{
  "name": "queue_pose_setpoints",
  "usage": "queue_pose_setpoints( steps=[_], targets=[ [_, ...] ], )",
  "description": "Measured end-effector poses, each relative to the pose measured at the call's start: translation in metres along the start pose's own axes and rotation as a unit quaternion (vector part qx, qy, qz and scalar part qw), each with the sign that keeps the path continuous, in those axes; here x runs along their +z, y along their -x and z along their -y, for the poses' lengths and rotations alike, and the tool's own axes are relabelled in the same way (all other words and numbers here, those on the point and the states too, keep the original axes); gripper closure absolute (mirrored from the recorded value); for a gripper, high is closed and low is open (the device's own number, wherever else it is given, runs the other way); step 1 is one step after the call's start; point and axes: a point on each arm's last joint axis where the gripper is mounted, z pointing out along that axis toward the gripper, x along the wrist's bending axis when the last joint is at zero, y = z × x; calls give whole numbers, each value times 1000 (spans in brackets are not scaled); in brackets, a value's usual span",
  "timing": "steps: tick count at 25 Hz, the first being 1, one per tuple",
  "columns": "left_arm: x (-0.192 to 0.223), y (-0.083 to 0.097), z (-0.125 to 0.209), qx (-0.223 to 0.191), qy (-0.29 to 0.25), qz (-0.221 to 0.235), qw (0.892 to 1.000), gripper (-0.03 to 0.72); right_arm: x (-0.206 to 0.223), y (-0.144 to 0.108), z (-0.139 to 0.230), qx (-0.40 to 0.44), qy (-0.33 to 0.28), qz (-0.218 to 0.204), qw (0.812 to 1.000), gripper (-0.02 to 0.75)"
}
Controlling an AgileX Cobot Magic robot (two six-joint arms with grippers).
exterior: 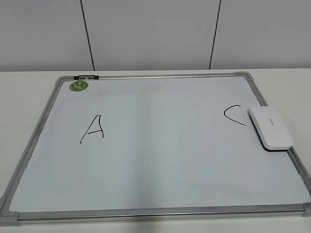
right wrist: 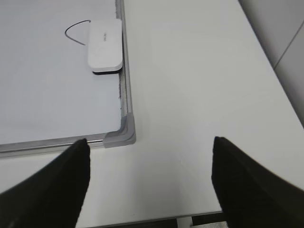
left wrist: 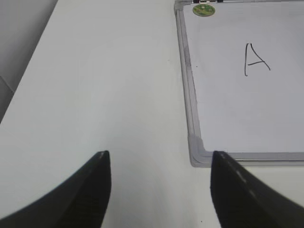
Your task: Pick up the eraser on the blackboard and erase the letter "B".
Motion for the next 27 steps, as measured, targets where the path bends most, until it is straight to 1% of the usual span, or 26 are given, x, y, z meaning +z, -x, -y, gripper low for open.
queue_pose_setpoints(
  steps=[3, 6, 27],
  targets=[
    [-2, 0, 1, -8, 6, -13, 1000, 195, -3, 0, 2, 15, 10, 25, 1000, 146],
    [-3, 0, 2, -11, 9, -17, 1000, 195, -4, 0, 3, 20, 11, 35, 999, 146],
    [-3, 0, 2, -11, 9, -17, 1000, 197, -4, 1, 3, 19, 11, 36, 999, 146]
  ],
)
